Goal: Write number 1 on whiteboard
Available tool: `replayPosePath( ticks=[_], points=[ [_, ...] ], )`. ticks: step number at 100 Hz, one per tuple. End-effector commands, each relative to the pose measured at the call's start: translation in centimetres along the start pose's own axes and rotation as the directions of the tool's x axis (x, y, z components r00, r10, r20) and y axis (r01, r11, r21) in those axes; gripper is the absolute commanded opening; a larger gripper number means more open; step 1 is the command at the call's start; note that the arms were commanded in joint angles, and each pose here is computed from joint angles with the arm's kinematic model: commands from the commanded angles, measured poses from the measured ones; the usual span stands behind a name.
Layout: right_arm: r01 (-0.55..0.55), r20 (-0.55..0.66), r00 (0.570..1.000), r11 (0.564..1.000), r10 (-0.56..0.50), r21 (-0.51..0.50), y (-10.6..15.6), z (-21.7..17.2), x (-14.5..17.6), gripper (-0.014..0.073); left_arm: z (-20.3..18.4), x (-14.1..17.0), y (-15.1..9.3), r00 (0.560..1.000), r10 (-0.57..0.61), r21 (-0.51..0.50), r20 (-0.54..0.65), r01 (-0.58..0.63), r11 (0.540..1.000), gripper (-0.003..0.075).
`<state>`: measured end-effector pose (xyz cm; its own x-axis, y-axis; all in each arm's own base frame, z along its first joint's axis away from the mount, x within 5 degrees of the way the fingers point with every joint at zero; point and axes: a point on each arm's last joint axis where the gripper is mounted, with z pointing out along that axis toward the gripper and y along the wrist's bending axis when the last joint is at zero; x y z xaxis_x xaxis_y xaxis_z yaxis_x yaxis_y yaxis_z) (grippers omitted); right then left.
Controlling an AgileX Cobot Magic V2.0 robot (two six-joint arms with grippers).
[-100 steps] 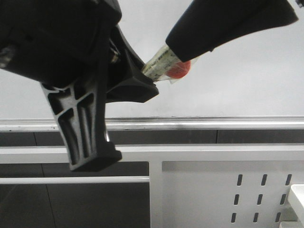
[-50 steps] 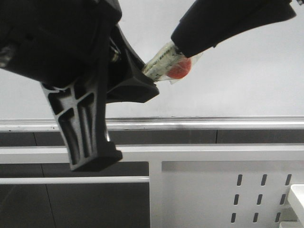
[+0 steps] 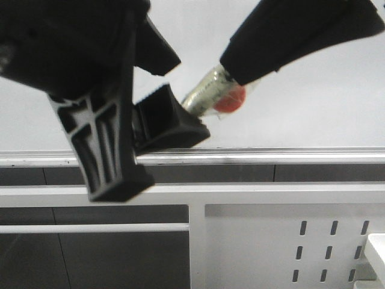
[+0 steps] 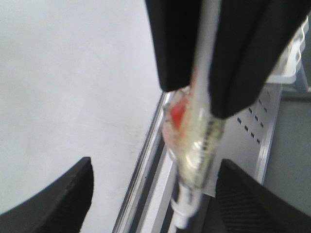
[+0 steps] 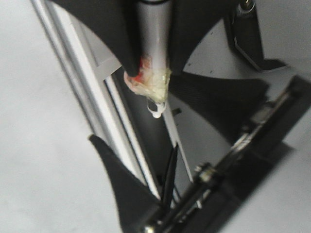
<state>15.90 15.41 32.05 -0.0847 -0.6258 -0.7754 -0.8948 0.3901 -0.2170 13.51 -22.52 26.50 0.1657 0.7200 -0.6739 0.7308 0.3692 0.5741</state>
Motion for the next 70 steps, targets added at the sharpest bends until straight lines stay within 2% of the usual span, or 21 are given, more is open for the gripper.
replayPosePath(
  ticks=[1, 7, 16, 23, 30, 38, 53, 62, 64, 70],
  points=[
    [-0.039, 0.135, 0.991, 0.992, 0.023, 0.120, -1.0, -1.6, -1.5, -0.0069, -2.0, -1.3, 1.6, 0.991, -0.118, -0.041, 0.057, 0.120, 0.992, 0.0492],
    [-0.089, 0.162, 0.985, 0.983, 0.062, 0.163, -1.6, -2.3, -1.3, -0.0069, -3.5, -1.2, 2.2, 0.976, -0.210, -0.056, 0.065, 0.214, 0.975, 0.0492],
    [-0.144, 0.180, 0.978, 0.969, 0.108, 0.202, -2.0, -3.2, -0.7, -0.0069, -6.2, -0.7, 3.0, 0.954, -0.285, -0.092, 0.090, 0.292, 0.952, 0.0490],
    [-0.179, 0.204, 0.970, 0.959, 0.135, 0.217, -1.9, -4.1, -0.3, -0.0069, -8.9, 0.0, 4.0, 0.928, -0.350, -0.125, 0.126, 0.365, 0.923, 0.0430],
    [-0.197, 0.234, 0.961, 0.957, 0.145, 0.214, -1.3, -5.1, 0.0, -0.0069, -11.8, 0.9, 5.1, 0.888, -0.426, -0.146, 0.173, 0.451, 0.880, 0.0259],
    [-0.211, 0.256, 0.954, 0.957, 0.157, 0.199, -0.5, -5.9, 0.5, -0.0069, -15.2, 2.1, 6.5, 0.828, -0.490, -0.138, 0.271, 0.537, 0.832, -0.0025],
    [-0.248, 0.303, 0.934, 0.954, 0.189, 0.169, 1.3, -7.2, 1.9, -0.0069, -21.2, 6.0, 8.2, 0.676, -0.548, -0.073, 0.493, 0.660, 0.748, -0.0020],
    [-0.265, 0.344, 0.920, 0.946, 0.189, 0.189, 1.8, -7.8, 2.6, -0.0069, -23.4, 8.8, 8.2, 0.591, -0.561, -0.037, 0.579, 0.707, 0.706, -0.0020],
    [-0.267, 0.352, 0.917, 0.944, 0.188, 0.194, 1.9, -7.9, 2.8, -0.0069, -24.1, 9.7, 8.2, 0.561, -0.564, -0.024, 0.606, 0.721, 0.692, -0.0020],
    [-0.270, 0.363, 0.914, 0.941, 0.183, 0.204, 2.0, -8.1, 3.1, -0.0069, -24.8, 11.3, 7.9, 0.516, -0.564, -0.005, 0.645, 0.741, 0.672, -0.0020]
  ],
)
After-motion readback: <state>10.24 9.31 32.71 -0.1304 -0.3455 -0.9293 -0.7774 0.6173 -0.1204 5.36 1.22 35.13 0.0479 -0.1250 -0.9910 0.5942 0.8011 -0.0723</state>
